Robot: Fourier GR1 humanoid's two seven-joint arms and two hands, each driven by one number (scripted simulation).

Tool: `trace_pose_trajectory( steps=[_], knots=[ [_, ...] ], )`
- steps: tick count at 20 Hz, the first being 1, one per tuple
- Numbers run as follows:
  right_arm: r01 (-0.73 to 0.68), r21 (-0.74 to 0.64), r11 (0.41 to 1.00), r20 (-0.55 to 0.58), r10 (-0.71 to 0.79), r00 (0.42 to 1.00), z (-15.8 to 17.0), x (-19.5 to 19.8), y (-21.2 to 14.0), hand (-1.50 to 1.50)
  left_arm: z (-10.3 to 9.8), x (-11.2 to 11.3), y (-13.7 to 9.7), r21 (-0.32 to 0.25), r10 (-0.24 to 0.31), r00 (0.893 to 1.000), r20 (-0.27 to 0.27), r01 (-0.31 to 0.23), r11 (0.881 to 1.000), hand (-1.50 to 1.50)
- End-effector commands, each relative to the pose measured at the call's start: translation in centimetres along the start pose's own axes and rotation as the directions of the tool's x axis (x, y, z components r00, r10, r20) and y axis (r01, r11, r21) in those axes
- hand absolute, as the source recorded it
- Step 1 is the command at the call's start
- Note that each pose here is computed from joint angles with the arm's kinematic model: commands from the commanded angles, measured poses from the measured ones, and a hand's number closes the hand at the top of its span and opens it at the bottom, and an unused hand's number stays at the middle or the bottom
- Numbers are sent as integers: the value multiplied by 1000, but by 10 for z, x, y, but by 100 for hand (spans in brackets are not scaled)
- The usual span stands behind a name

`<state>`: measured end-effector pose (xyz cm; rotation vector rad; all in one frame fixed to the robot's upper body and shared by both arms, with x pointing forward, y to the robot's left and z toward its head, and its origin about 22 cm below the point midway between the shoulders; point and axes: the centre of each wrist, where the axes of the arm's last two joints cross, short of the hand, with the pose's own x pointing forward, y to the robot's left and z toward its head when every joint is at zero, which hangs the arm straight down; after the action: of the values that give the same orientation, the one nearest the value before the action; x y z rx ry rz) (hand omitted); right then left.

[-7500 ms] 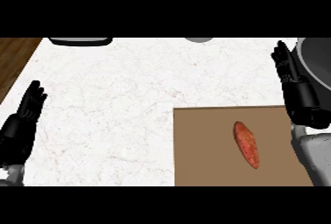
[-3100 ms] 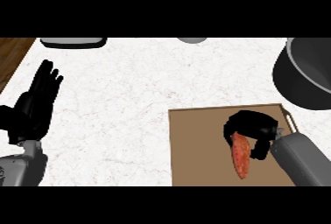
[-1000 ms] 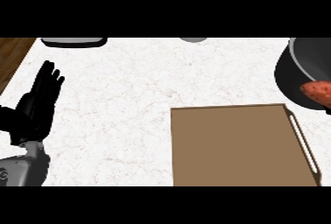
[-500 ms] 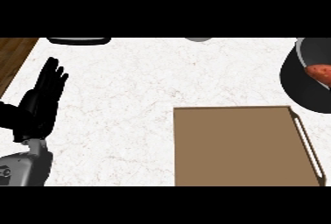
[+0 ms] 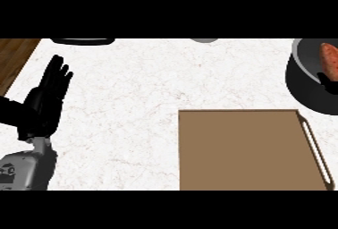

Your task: Pick the sweet potato from the tray and place it in the pot

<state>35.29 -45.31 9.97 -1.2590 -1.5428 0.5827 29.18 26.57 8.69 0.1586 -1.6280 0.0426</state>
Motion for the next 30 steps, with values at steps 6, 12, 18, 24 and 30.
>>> trace_pose_trajectory(
  steps=[6, 12, 18, 24, 30],
  knots=[
    [217, 177, 960, -145, -192, 971, 13, -29, 26, -150, 5, -2, -5, -18, -2, 1000, 13, 2, 1000, 0],
    [476, 183, 860, -110, -463, 879, 4, -21, 31, -150, 0, -5, 1, -9, 4, 1000, 4, -4, 1000, 0],
    [691, 62, 720, -96, -685, 722, -6, -32, 0, -150, 3, 4, 3, -10, 8, 1000, 2, -8, 1000, 0],
    [730, -4, 683, -125, -725, 677, 15, -72, -36, -150, 5, 6, 0, 4, 2, 1000, 15, -2, 1000, 0],
    [757, 2, 653, -122, -752, 648, 42, -108, -77, -150, 12, -17, 7, -5, -4, 1000, 8, 4, 1000, 0]
  ],
)
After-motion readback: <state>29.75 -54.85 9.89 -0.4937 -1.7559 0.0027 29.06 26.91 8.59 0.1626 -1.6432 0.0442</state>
